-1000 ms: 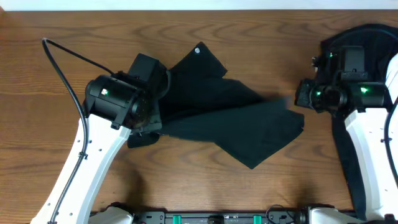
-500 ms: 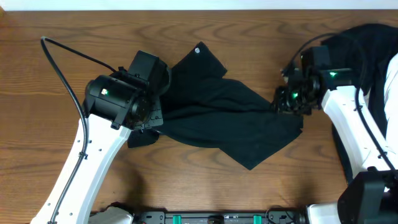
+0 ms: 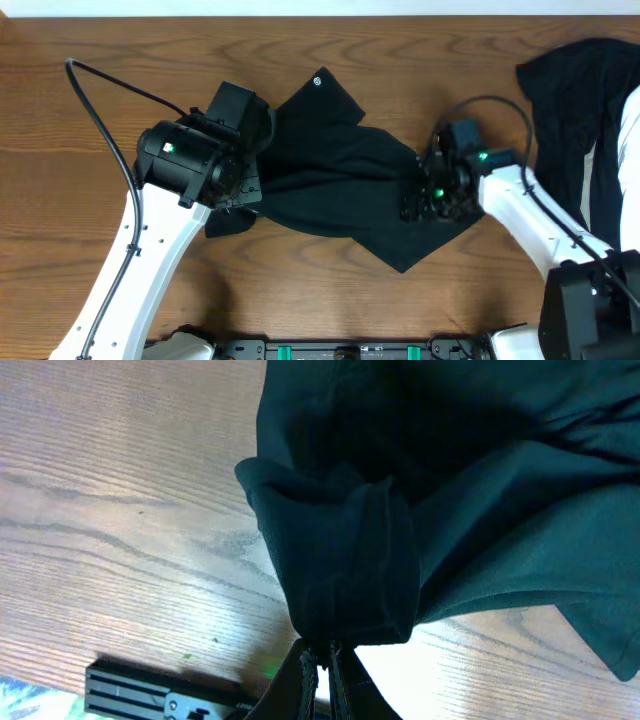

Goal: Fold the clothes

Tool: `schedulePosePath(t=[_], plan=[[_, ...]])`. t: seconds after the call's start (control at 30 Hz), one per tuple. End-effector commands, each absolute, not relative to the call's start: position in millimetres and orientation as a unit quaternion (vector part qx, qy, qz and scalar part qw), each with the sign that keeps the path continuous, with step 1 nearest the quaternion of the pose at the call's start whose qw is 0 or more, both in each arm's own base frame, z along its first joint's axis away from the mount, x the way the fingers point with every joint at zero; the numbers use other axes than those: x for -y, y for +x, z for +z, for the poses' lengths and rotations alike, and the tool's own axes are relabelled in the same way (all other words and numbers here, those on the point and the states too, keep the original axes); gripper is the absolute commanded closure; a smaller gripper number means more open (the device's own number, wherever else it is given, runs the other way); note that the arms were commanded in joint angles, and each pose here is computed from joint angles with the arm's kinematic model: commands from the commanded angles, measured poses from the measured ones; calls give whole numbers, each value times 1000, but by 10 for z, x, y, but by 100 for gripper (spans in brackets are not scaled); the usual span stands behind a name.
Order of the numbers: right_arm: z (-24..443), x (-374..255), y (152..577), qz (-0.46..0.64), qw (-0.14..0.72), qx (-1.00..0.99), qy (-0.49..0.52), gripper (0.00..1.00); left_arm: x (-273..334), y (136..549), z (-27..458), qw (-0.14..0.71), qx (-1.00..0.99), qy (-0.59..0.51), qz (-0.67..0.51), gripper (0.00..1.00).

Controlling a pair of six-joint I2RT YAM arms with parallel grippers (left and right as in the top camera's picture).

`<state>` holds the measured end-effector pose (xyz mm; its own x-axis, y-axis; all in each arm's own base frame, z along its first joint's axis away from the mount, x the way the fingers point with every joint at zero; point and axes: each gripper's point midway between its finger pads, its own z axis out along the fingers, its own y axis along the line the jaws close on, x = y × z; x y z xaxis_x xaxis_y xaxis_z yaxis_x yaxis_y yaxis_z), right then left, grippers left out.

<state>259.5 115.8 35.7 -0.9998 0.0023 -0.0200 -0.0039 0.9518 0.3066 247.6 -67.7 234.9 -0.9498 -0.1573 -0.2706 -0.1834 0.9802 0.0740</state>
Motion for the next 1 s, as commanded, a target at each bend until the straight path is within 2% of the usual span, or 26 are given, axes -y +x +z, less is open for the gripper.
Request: schedulePosePath(t=[0.0, 0.07, 0.13, 0.27, 0.33, 0.53, 0.67, 0.97], plan=[[188, -1134, 2567, 149, 12, -988, 29, 37, 634, 2484, 2414, 146, -984, -84, 54, 94], [146, -1198, 2595, 169, 24, -985, 26, 39, 634, 2484, 2414, 146, -984, -84, 54, 94], [132, -1271, 2627, 193, 35, -980, 22, 46, 633, 2483, 2414, 146, -984, -84, 54, 93], [151, -1326, 2687, 209, 47, -977, 25, 82, 632, 2481, 2413, 145, -984, -84, 54, 94], [209, -1390, 2699, 232, 44, -971, 24, 97, 633, 2482, 2413, 145, -984, -84, 54, 94], [613, -1478, 2745, 305, 35, -951, 36, 99, 633, 2484, 2414, 146, -984, -82, 54, 93], [807, -1348, 2960, 310, 76, -946, 51, 99, 639, 2499, 2417, 149, -984, -82, 53, 93], [892, -1191, 3417, 298, 171, -938, 52, 99, 658, 2541, 2428, 157, -983, -84, 48, 93]])
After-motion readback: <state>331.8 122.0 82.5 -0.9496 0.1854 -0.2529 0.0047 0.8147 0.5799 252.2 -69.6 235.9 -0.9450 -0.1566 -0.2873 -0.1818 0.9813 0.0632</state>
